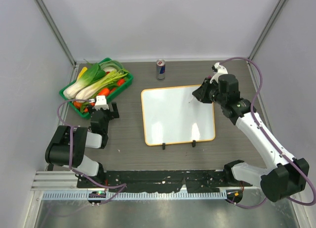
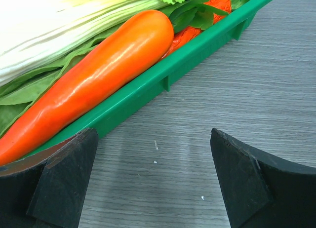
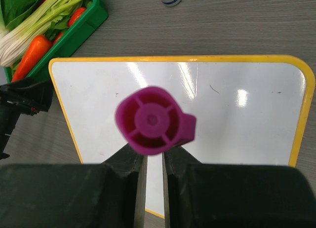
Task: Write a sentence on the whiteboard
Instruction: Pick up the whiteboard from the center of the board.
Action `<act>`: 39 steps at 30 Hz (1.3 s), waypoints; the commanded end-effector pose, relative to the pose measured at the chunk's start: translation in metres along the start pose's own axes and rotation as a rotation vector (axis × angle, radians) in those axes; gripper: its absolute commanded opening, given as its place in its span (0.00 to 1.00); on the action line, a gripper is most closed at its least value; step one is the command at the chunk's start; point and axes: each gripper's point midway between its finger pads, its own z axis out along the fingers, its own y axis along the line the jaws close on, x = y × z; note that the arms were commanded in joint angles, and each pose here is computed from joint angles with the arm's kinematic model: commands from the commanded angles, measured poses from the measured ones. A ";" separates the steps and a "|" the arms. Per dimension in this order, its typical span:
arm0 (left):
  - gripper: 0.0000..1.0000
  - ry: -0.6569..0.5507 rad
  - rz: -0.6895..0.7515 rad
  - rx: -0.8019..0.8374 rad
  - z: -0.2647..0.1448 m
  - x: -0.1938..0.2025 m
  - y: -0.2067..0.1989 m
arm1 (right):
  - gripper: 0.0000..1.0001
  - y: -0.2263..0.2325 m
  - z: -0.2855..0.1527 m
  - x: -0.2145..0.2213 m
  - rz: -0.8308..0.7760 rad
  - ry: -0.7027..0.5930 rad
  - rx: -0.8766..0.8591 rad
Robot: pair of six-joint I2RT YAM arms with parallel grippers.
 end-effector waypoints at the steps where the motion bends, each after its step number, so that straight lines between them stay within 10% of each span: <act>1: 1.00 -0.060 0.007 -0.006 0.005 -0.020 0.003 | 0.01 0.006 -0.013 -0.025 -0.032 -0.082 -0.008; 39: 1.00 -0.058 0.005 -0.005 0.006 -0.020 0.003 | 0.02 0.006 -0.011 -0.019 -0.009 -0.078 -0.018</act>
